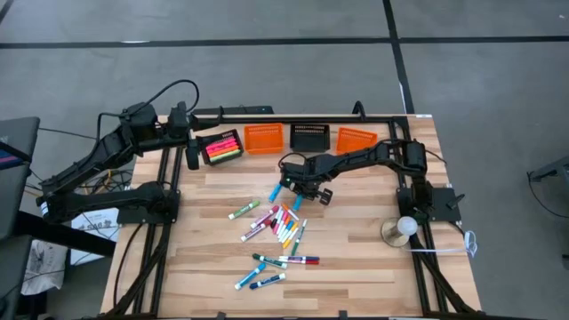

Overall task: Pick & Place Markers
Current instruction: Put the right light blue highlighter into the left black bin

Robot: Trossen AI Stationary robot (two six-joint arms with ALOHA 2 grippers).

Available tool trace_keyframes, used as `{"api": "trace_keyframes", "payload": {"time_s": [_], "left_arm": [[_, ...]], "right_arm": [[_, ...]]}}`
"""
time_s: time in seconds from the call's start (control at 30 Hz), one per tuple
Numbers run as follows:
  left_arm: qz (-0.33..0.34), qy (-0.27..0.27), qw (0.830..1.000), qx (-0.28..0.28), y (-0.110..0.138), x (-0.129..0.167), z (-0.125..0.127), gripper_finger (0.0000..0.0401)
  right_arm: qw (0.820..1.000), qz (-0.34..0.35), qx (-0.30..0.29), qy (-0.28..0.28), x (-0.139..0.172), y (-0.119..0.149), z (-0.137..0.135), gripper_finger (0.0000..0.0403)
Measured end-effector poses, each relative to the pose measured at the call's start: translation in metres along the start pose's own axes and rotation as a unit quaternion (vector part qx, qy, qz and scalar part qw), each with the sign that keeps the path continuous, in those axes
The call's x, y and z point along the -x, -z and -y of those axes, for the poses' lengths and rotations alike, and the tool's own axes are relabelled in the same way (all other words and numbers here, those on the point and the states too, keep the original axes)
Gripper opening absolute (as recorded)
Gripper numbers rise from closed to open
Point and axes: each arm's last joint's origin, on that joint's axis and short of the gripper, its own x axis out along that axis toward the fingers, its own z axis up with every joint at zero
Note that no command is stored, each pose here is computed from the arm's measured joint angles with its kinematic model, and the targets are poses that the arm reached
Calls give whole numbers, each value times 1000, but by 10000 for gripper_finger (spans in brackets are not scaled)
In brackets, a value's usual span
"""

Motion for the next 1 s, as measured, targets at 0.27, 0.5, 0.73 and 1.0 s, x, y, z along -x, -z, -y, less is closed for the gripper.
{"api": "trace_keyframes", "payload": {"time_s": [0.27,0.5,0.73,1.0], "left_arm": [[0,0,1000,0,0,0,0,172],[0,0,1000,2,0,0,0,172],[-1,1,1000,16,0,-1,0,172],[-26,72,995,59,5,-20,2,172]], "right_arm": [[999,47,14,-8,16,-4,3,43],[993,74,40,-80,61,-5,1,42],[959,118,102,-235,133,-6,-3,42],[855,212,197,-431,214,-15,-9,42]]}}
